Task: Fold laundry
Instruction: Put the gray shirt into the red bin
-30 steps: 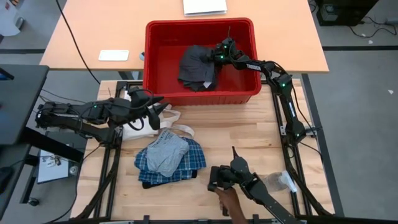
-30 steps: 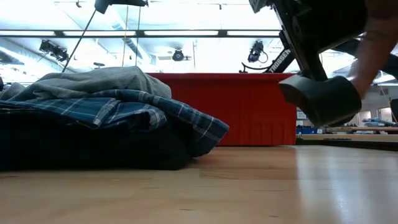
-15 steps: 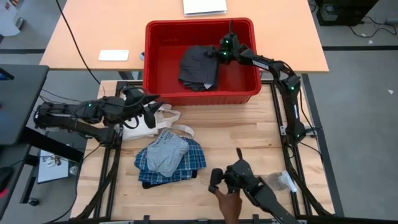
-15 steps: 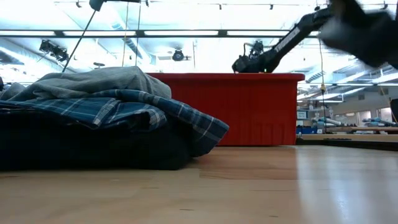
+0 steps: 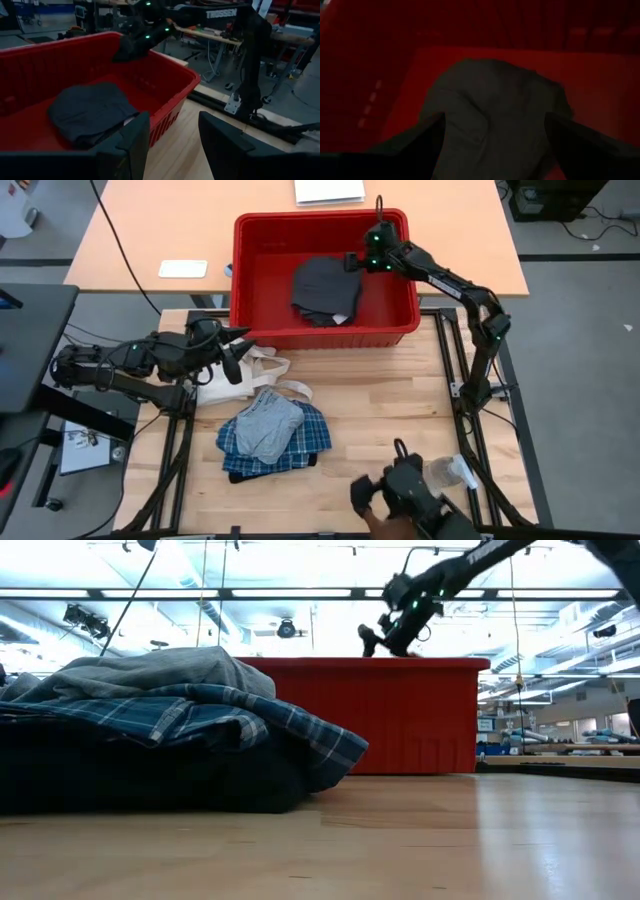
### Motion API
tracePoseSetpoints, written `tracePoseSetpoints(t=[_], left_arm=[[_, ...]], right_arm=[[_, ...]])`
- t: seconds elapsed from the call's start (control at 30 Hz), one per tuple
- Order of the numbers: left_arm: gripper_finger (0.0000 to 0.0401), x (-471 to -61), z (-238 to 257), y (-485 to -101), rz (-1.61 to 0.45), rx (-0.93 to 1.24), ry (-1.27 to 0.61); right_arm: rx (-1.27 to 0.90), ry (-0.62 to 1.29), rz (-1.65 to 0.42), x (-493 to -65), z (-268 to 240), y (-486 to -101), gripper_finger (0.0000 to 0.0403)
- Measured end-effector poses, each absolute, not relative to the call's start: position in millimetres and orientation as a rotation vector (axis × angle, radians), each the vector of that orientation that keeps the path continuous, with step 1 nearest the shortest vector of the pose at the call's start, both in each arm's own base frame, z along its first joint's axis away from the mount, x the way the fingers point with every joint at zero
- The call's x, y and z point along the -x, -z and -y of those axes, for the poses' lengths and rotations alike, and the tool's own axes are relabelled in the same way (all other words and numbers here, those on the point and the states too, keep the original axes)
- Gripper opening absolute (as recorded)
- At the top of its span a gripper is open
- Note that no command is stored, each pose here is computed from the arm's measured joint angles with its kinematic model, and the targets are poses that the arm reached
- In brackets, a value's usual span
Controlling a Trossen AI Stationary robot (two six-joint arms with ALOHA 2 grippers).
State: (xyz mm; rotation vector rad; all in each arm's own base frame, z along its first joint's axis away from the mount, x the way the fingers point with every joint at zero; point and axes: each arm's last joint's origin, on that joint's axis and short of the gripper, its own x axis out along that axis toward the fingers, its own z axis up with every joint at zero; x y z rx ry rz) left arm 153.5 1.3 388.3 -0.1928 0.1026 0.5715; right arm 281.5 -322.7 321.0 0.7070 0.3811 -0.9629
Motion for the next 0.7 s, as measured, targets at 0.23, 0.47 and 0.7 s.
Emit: tracePoseSetpoints(t=[0.23,0.47,0.7], left_arm=[[0.0173,-145.4,2.2,-387.7,-0.141,0.223,-0.410],[0.0173,-139.0,16.7,-363.8,-0.435,0.342,-0.151],[0.0173,-139.9,36.4,-346.1,-0.646,0.362,-0.070]], right_arm=[[-0.705,0.706,-0.364,-293.5,258.5,-369.3,0.0345],[-0.941,0.313,-0.417,-323.7,193.2,-382.9,0.0345],[-1.060,0.196,-0.529,-354.0,127.5,-377.6,0.0345]])
